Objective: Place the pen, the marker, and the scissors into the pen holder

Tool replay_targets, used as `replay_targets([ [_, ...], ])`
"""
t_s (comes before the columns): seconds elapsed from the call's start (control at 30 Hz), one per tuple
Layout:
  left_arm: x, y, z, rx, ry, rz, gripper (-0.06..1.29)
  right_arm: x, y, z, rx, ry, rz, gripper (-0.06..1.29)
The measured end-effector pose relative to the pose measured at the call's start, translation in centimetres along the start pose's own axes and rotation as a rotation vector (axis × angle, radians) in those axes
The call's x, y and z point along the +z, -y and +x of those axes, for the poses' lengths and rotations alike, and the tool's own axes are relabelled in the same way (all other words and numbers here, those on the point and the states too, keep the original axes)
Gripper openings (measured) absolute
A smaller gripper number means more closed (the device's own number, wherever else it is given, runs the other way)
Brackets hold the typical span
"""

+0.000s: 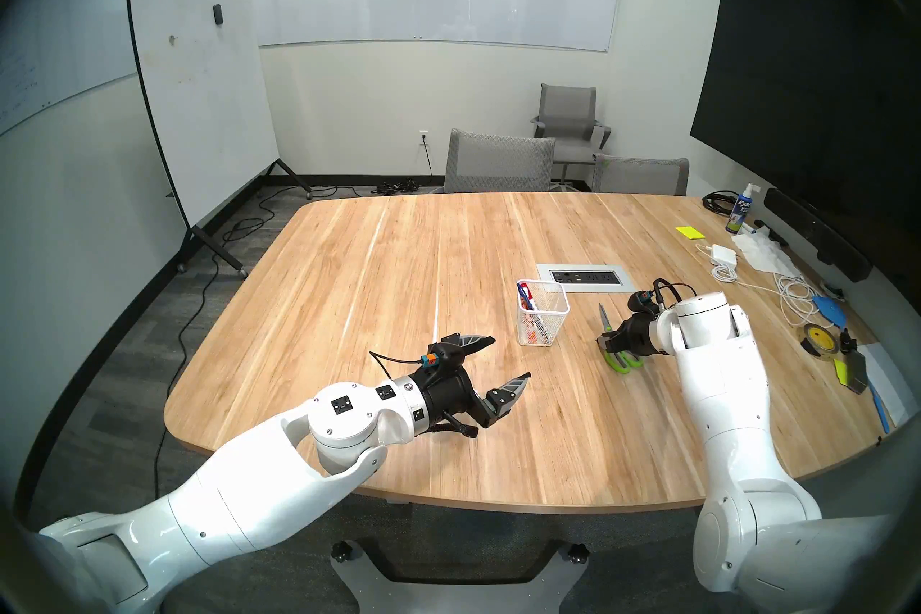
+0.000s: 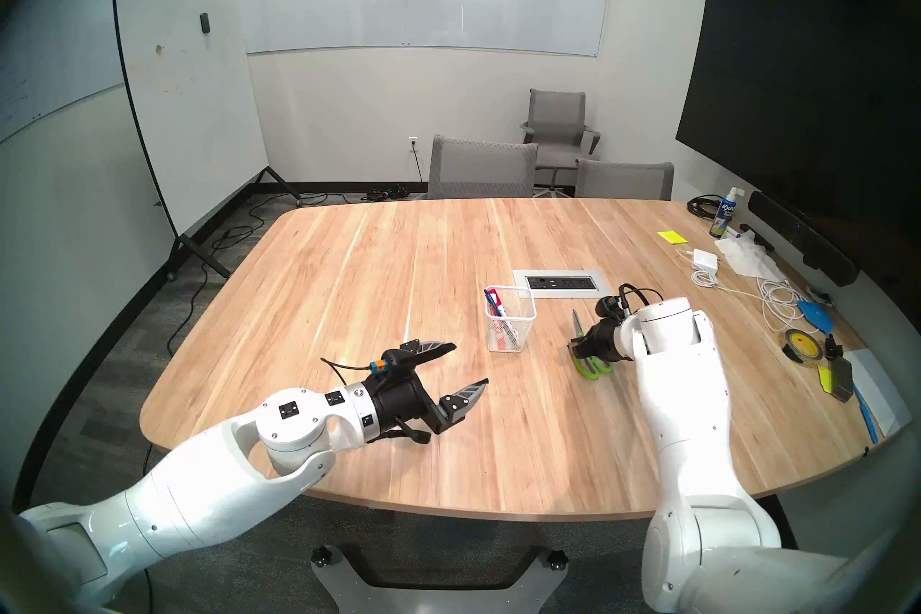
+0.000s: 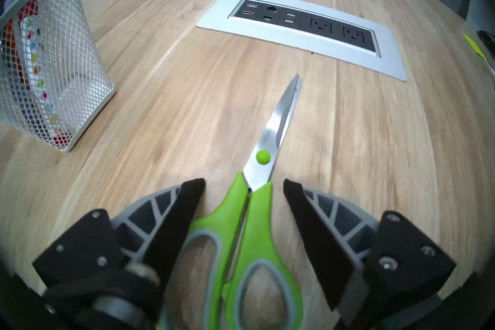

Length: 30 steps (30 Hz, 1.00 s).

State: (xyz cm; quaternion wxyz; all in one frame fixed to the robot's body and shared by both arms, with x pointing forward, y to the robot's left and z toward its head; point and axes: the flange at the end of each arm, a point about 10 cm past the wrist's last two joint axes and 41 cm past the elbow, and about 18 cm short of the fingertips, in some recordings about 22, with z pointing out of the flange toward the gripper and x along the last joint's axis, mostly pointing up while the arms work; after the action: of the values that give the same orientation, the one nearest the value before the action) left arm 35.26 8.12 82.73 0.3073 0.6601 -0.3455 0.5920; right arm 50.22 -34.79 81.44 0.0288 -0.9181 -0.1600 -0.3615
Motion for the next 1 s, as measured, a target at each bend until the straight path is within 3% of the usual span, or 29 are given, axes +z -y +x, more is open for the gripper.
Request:
replay_targets([
  [0.27,-0.1,0.0,0.1,0.005,-0.001,0.0,1.21,0.0,-0.3,0.0,-0.006,0.0,-0.016,0.73],
  [0.43,-0.1,0.0,0.2,0.009,0.0,-0.001,1.21,-0.2,-0.4,-0.1,-0.006,-0.001,-0.021,0.5],
  [0.83,-0.1,0.0,0.2,0.011,0.001,-0.001,1.21,-0.7,-0.5,-0.3,-0.015,-0.021,0.023,0.42],
  [0.93,-0.1,0.0,0.2,0.012,0.001,-0.002,1.21,-0.9,-0.5,-0.4,-0.021,-0.028,0.033,0.2],
  [1.0,-0.1,0.0,0.2,0.012,0.0,-0.003,1.21,-1.0,-0.5,-0.4,-0.024,-0.033,0.04,0.16],
])
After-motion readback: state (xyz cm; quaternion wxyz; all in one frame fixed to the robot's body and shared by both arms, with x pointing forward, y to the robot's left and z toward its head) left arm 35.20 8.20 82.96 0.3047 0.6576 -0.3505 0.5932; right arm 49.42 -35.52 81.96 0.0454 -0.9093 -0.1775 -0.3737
